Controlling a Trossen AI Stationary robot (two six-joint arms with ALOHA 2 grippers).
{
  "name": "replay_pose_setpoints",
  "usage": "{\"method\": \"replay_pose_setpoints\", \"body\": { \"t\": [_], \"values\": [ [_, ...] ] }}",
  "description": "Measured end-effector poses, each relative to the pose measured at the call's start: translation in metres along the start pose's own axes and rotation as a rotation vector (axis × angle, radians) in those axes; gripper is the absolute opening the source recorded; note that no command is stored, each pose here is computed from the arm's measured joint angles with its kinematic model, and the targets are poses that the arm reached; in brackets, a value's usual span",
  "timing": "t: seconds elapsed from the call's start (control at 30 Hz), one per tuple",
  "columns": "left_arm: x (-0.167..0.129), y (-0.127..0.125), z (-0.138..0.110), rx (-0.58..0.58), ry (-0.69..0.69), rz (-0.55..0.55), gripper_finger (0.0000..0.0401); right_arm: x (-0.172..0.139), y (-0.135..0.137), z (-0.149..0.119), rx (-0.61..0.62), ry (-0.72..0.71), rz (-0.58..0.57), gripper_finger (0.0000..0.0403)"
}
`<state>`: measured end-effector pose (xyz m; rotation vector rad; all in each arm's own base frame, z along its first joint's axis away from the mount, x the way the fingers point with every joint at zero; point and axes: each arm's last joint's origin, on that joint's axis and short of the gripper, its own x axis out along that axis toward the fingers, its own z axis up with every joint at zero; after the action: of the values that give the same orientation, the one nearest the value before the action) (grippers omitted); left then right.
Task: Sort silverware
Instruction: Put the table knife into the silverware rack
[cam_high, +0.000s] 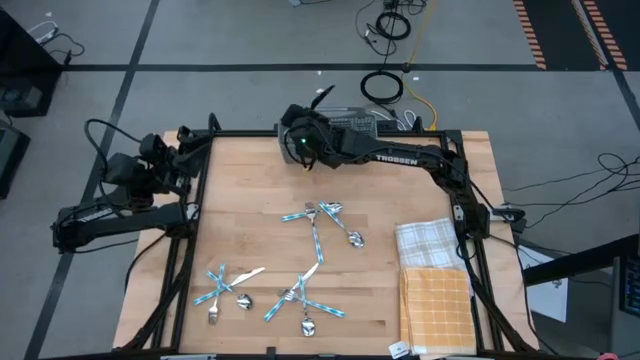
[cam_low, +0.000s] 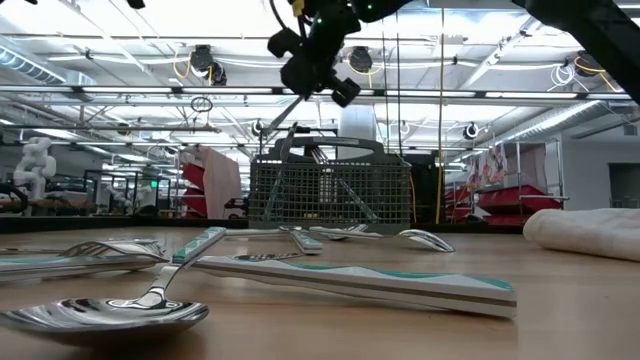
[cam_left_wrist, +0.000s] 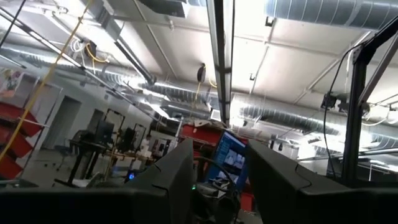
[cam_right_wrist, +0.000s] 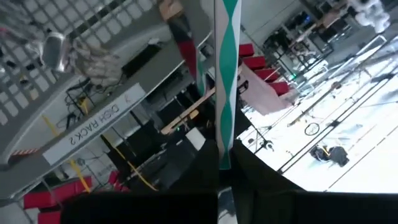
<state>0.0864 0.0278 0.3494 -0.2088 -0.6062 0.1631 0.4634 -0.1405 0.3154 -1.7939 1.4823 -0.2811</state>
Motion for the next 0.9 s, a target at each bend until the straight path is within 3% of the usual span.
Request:
{"method": "replay_pose_setpoints", "body": {
  "t": [0.2, 0.43, 0.9],
  "values": [
    [0.0, 0.0, 0.0, 0.015, 0.001, 0.0, 0.0152, 0.007, 0.005, 0.0, -0.155, -0.11, -0.004, 0.0],
    [0.0, 0.0, 0.0, 0.052, 0.001, 0.0, 0.0152, 0.02, 0.001, -0.008, -0.14, -0.102, -0.062, 0.0],
    [0.0, 0.0, 0.0, 0.053, -0.004, -0.001, 0.0152, 0.025, 0.003, -0.01, -0.34, -0.157, -0.096, 0.0]
  ]
}}
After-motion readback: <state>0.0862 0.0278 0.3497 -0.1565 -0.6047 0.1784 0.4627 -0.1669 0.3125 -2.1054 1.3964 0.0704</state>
